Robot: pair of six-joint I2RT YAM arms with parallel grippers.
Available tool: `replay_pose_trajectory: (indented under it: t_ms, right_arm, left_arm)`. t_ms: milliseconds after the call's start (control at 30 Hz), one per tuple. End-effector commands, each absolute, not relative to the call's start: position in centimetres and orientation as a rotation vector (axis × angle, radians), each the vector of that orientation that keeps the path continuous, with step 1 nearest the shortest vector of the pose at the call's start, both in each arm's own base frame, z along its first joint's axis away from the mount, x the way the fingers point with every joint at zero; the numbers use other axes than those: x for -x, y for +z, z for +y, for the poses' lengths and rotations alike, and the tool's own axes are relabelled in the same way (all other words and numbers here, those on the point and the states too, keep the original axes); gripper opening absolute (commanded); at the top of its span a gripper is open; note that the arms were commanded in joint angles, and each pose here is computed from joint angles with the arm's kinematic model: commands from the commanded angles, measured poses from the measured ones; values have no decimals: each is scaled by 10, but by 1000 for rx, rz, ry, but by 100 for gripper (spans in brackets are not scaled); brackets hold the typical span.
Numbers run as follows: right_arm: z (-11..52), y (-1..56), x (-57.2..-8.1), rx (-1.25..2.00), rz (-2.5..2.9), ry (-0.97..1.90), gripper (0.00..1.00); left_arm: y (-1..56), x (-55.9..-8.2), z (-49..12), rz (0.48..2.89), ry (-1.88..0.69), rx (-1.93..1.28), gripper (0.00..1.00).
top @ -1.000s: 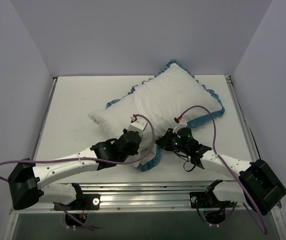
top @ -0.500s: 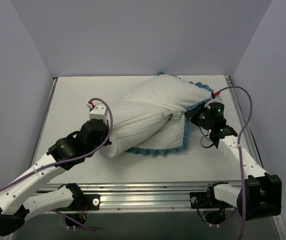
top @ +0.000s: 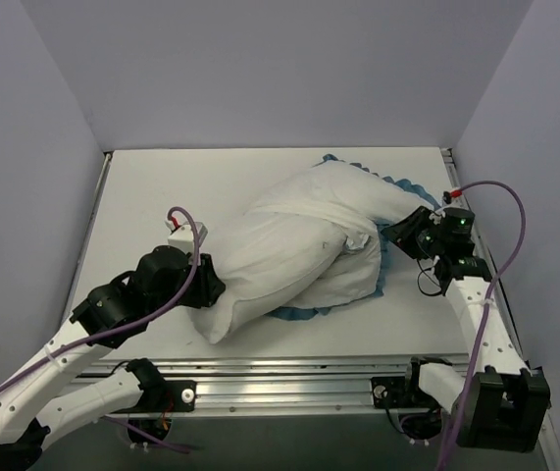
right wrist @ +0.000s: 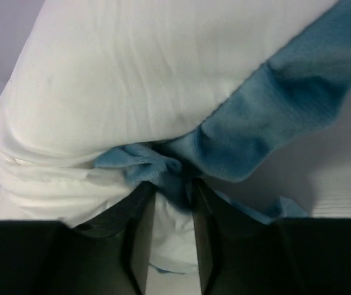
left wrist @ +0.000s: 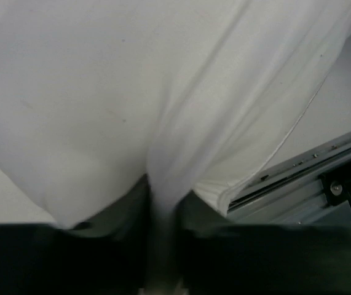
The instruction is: Remove the pillowcase from the pillow
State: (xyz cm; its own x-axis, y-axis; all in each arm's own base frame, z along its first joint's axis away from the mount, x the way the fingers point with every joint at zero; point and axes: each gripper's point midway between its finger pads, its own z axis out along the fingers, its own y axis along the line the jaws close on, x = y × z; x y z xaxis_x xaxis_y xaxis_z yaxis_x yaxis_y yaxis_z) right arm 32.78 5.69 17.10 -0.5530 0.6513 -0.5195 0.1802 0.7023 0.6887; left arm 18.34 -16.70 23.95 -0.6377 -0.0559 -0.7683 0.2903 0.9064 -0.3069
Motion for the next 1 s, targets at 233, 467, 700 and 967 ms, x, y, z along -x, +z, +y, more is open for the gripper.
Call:
replay_pose_trajectory:
  t_ms: [233,467,700,967]
  right_arm:
    - [48,203,-280,-510,2044,593,72]
    - [75,229,-276,-305,2032,632,87]
    - [105,242,-268,-135,2016,728,91]
    - [118,246,-263,-56,2015,742,92]
  left_arm:
    - [280,-174,-215,2220,-809,-232,95]
    - [295,-233,-225,2229,-754,-222,94]
    - [263,-316,-198,2301,-666,-183,94]
    - [177,-345,-223,2498,-884,-288,94]
